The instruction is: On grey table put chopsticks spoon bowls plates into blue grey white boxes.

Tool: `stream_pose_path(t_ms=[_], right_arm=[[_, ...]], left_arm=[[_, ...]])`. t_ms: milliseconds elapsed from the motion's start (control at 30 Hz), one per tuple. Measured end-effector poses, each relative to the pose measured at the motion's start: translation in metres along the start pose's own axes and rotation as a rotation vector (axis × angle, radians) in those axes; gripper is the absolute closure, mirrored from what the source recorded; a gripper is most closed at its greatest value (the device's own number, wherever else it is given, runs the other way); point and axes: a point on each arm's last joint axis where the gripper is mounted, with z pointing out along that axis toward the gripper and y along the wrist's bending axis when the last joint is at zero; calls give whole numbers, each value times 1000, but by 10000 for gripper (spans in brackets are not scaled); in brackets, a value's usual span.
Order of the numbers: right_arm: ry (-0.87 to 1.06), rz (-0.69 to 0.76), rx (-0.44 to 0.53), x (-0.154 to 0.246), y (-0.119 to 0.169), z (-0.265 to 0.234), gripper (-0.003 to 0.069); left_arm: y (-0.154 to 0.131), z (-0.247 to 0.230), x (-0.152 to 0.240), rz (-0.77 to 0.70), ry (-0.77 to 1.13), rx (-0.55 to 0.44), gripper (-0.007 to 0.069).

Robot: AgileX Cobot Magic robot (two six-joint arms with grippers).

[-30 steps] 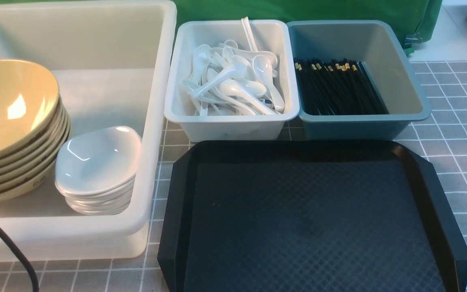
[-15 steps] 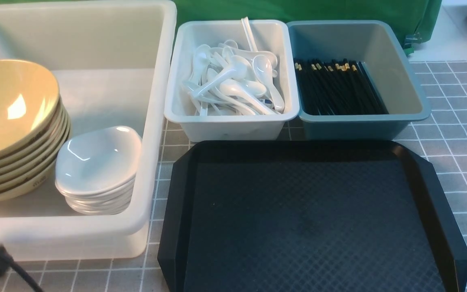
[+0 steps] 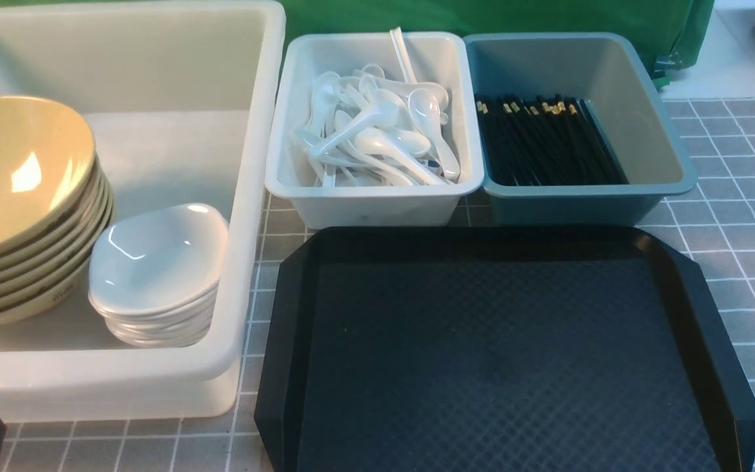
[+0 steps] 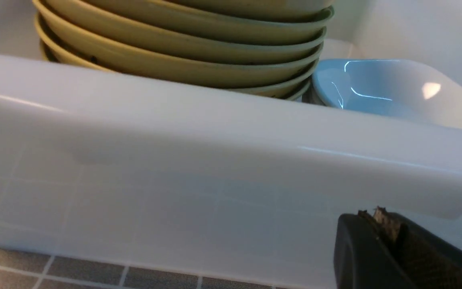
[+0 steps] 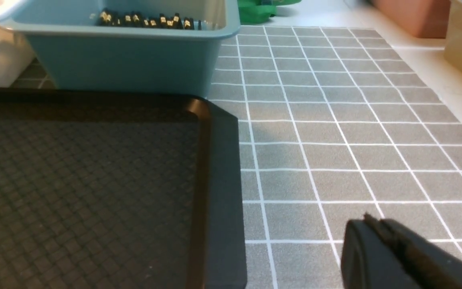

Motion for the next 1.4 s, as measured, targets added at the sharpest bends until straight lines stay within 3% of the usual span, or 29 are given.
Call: stream_pose_path(t_ms=[300,1400], right_arm=[[0,0,0,0,0,0,603],[0,0,0,0,0,0,576]], left_arm=[[-4,0,0,16,2,43,636],[-4,0,0,12,1,45,636]])
